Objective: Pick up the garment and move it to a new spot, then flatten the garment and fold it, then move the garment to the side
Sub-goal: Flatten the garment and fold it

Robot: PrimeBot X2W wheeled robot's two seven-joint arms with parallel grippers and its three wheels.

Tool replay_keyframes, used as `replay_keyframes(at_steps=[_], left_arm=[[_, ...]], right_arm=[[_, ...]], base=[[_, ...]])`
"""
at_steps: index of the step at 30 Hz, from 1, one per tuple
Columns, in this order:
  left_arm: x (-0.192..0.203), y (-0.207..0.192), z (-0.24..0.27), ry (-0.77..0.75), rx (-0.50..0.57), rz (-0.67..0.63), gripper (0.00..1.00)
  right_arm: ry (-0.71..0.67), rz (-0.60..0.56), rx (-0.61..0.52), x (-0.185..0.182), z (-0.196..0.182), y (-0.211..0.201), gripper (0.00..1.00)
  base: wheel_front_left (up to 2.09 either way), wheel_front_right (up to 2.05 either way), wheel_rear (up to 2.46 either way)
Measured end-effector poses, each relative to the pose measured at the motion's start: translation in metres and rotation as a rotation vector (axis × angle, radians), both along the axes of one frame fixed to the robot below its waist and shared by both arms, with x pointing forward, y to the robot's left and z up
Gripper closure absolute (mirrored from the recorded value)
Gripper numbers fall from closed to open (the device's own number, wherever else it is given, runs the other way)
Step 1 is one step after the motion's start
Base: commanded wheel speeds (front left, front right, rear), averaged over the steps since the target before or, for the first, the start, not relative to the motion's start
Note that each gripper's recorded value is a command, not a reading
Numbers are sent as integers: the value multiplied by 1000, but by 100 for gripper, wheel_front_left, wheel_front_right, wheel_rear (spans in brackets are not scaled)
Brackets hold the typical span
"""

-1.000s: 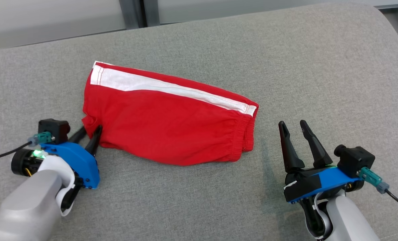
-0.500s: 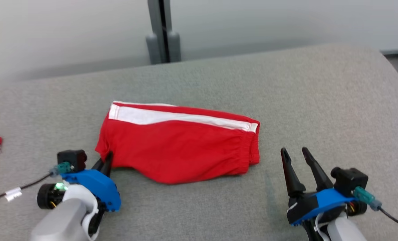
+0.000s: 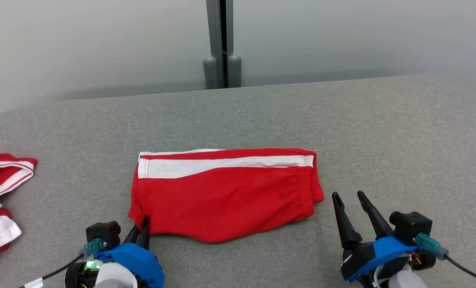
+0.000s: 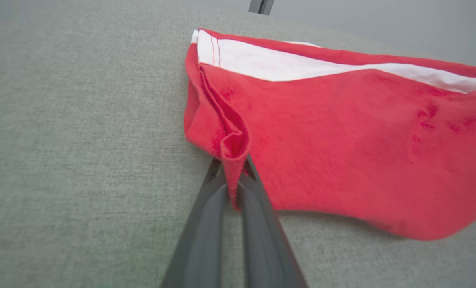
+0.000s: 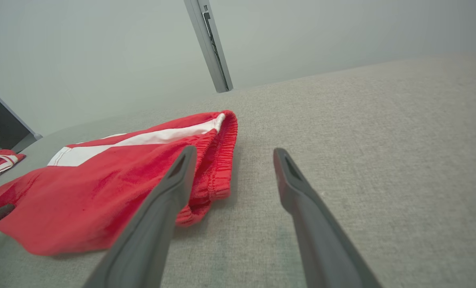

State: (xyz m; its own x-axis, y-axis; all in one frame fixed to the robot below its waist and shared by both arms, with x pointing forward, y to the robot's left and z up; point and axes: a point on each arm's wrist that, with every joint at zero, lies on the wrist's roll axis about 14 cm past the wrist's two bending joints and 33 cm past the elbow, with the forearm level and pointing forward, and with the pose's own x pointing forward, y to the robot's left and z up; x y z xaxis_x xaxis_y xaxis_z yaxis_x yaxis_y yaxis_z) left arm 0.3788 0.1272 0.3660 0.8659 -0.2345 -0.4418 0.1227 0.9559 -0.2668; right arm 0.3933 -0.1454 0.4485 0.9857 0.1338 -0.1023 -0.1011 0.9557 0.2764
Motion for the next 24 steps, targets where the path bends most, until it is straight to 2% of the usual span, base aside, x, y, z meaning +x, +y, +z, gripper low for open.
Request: replay_keyframes(at_steps=[10, 18, 24], left_arm=[[-4, 21, 11, -81, 49, 51, 0], [-9, 37, 14, -107, 67, 76, 0], [-8, 48, 11, -108, 80, 92, 0]], right_arm=[[31, 72, -10, 20, -8, 24, 0], [194, 82, -27, 30, -55, 29, 0], [265, 135, 13, 29, -76, 52, 0]], base=[[0, 0, 0], [0, 0, 0], [0, 0, 0]])
